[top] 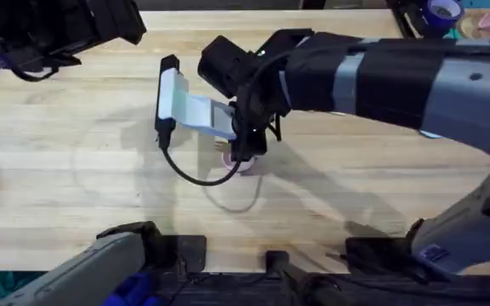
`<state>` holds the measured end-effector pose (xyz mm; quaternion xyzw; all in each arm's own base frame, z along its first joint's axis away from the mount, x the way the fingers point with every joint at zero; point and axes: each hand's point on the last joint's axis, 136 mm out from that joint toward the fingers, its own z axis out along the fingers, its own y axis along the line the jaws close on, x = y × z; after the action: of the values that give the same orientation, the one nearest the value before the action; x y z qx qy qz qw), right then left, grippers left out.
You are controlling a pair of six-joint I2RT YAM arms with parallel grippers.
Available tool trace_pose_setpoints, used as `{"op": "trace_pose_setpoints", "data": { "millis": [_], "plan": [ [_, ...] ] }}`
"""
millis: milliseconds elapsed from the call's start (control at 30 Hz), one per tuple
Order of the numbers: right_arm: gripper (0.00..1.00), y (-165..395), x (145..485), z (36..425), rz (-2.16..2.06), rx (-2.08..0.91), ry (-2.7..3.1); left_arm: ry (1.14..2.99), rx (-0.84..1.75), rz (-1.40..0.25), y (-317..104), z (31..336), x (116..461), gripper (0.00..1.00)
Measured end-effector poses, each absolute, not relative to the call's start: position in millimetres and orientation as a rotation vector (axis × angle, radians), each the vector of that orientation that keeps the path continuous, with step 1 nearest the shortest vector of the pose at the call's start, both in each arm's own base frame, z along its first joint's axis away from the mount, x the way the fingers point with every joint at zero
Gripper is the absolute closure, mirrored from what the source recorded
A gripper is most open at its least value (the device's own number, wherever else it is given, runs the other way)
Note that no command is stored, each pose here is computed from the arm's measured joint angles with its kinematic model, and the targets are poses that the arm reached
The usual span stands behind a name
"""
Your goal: Pick up a utensil and set it on the pink plate, then put the other utensil in the container.
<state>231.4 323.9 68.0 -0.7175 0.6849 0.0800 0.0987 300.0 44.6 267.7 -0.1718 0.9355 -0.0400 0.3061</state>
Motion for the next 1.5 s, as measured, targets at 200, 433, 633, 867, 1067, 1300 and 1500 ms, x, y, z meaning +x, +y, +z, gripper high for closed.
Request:
{"op": "trace_pose_setpoints", "data": {
  "millis": [200, 433, 633, 867, 1067, 1300, 1500],
  "plan": [
    [0.97, 324.0, 229.2, 56.5, 0.24, -2.145, 2.045, 2.476, -0.455, -0.106, 44.6, 267.7, 299.9, 0.008],
    [0.97, 324.6, 229.9, 54.5, 0.24, -2.146, 2.046, 2.476, -0.455, -0.105, 44.6, 267.7, 299.9, 0.008],
    [0.927, 324.9, 229.9, 54.6, 0.241, -2.143, 2.048, 2.476, -0.455, -0.105, 44.7, 267.7, 299.9, 0.008],
    [0.269, 326.0, 230.8, 54.8, 0.242, -2.134, 2.049, 2.476, -0.456, -0.103, 44.9, 267.7, 299.9, 0.008],
    [0.009, 326.0, 230.9, 55.0, 0.241, -2.137, 2.044, 2.476, -0.456, -0.103, 44.9, 267.7, 299.9, 0.008],
    [0.007, 326.0, 230.9, 54.8, 0.241, -2.137, 2.045, 2.476, -0.456, -0.103, 44.9, 267.7, 299.9, 0.008],
    [0.007, 324.3, 229.6, 57.6, 0.24, -2.144, 2.053, 2.476, -0.456, -0.103, 44.9, 267.7, 299.9, 0.008]
  ]
}}
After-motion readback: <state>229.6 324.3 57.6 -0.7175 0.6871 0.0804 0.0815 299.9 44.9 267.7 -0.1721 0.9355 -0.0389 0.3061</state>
